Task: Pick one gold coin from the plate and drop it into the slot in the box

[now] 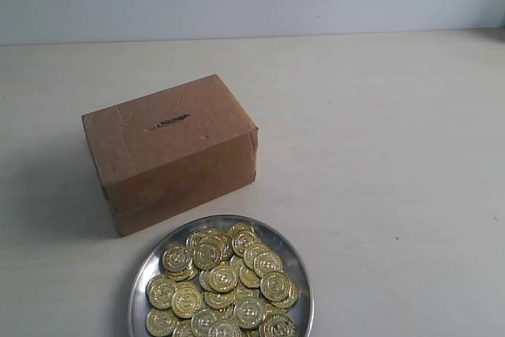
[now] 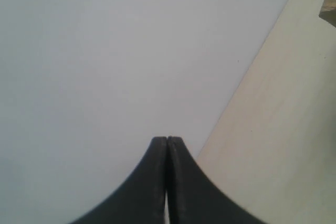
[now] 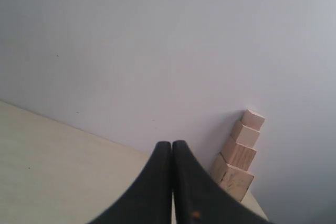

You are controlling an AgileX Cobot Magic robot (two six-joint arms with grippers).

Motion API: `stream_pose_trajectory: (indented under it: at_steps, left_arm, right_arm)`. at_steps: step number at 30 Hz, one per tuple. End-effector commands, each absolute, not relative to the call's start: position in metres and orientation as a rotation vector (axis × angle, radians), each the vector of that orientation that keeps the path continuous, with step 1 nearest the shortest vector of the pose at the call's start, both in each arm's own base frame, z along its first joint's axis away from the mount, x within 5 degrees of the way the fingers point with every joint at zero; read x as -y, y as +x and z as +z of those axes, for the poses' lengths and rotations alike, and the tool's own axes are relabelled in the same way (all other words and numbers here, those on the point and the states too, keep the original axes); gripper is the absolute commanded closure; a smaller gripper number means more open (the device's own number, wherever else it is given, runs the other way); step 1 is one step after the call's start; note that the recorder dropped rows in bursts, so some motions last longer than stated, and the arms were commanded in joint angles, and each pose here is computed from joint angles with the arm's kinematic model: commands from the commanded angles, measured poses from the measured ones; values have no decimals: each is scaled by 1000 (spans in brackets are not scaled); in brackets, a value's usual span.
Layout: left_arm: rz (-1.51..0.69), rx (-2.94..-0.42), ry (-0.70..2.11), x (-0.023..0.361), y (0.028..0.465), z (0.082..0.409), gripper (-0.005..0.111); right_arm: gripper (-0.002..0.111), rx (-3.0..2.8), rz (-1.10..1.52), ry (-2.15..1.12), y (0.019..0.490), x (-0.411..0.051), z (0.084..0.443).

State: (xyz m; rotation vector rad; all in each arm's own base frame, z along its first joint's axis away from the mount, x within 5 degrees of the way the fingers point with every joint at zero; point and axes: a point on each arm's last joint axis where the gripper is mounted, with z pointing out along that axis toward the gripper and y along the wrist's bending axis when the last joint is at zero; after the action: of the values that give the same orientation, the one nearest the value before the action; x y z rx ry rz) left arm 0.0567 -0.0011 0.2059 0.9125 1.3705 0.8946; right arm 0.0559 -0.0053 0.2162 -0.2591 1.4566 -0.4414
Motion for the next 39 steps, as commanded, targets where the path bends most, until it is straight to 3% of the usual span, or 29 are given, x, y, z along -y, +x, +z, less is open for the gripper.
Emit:
stream_pose_trajectory:
  at_steps: [1,14,22,39]
  left_arm:
    - [717,-1467,817,3,56,200,107]
    - [-105,-1685,48,9,55,195,107]
    - [-88,-1731,85,10,55,191,107]
    - [-102,-1770,99,11,54,187,107]
  right_arm:
    - [108,-1531,-390,-212,56,6,209]
    - [108,-1709,-252,-116,55,6,193]
    - [108,-1709,52,228,55,5,191]
    - [108,-1710,46,222,55,5,191]
